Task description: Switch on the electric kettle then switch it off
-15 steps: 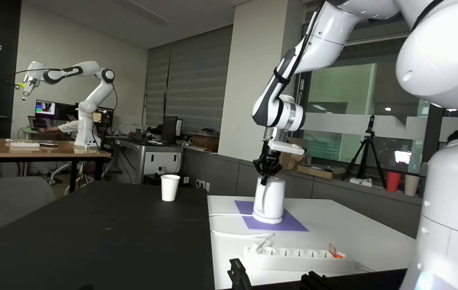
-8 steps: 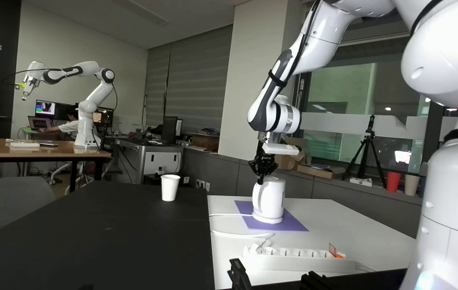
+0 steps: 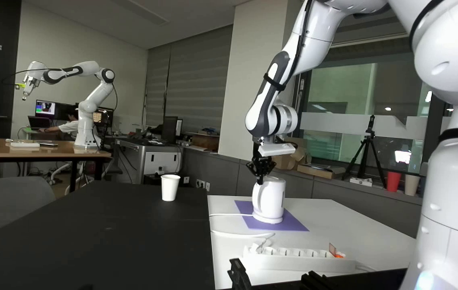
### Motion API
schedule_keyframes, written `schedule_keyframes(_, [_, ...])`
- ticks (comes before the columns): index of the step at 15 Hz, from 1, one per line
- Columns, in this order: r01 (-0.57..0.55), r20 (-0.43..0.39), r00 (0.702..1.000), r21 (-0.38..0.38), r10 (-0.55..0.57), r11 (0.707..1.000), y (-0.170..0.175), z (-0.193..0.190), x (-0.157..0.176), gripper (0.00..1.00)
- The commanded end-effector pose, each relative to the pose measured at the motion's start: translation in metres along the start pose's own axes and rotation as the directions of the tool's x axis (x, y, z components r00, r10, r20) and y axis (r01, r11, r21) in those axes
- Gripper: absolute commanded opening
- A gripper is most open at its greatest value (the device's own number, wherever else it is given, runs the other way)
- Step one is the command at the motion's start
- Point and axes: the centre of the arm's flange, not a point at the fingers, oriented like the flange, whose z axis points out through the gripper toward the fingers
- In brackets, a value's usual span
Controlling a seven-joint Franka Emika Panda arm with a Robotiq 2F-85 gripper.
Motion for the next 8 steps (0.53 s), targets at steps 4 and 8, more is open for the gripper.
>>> schedule_keyframes(4, [0.007,0.068,0.998,-0.123,0.002,0.992,0.002,0.047,-0.009,0.0])
schedule_keyframes(8, [0.044,0.066,0.997,-0.187,-0.032,0.981,-0.012,0.056,-0.009,0.0])
